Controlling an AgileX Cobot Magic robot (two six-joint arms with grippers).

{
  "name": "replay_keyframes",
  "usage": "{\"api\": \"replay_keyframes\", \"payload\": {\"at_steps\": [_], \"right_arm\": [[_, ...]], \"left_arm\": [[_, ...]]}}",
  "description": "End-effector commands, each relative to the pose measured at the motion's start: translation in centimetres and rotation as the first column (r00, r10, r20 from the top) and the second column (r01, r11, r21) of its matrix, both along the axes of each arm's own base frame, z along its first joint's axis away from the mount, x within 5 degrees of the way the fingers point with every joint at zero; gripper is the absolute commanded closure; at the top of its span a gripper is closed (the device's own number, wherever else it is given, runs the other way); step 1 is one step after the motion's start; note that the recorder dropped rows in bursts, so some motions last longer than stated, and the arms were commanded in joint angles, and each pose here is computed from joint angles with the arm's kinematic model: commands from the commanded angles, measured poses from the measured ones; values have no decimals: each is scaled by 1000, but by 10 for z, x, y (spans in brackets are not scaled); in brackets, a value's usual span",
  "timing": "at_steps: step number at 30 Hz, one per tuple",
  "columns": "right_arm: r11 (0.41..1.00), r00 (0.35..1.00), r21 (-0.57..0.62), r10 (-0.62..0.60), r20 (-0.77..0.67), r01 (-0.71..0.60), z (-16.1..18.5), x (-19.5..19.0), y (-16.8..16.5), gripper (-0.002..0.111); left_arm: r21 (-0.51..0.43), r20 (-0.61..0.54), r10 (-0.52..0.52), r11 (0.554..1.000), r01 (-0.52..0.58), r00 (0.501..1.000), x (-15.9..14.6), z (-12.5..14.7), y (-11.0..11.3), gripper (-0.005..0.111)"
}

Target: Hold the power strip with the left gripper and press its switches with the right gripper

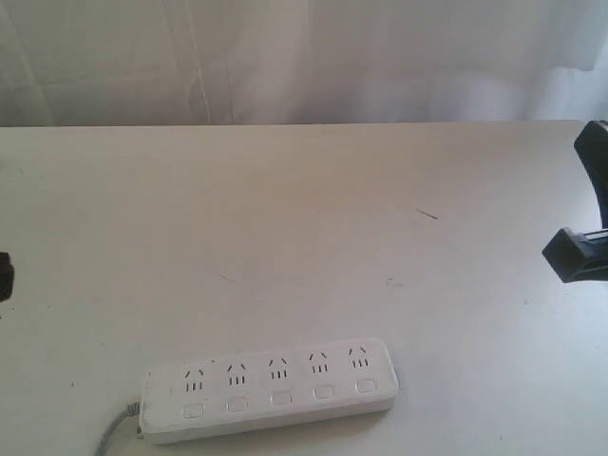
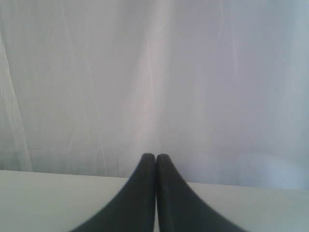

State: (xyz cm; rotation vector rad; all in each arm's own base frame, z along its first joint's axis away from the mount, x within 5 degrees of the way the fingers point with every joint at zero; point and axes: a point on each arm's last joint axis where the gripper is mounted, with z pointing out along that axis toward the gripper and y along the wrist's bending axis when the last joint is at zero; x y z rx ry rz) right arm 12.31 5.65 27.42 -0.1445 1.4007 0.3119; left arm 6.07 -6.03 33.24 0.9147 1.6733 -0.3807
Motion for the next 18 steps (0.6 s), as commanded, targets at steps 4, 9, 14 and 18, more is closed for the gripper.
{"api": "replay_keyframes", "payload": {"at_steps": [4, 9, 14, 18], "right_arm": [[1000, 1000, 13, -1, 3, 1, 1, 0, -1, 108], [1000, 1000, 11, 2, -1, -2, 1, 0, 0, 108], [1000, 1000, 11, 2, -1, -2, 1, 0, 0, 108], [1000, 1000, 11, 2, -1, -2, 1, 0, 0, 108]], "left_arm": [[-234, 3, 264, 938, -256, 964, 0, -27, 20, 107], [-315, -105, 409, 851, -420, 907, 11, -61, 27, 107], [-343, -93, 533, 776, -529, 841, 6, -86, 39, 107], [-356, -89, 585, 737, -575, 806, 2, -102, 44, 107]]}}
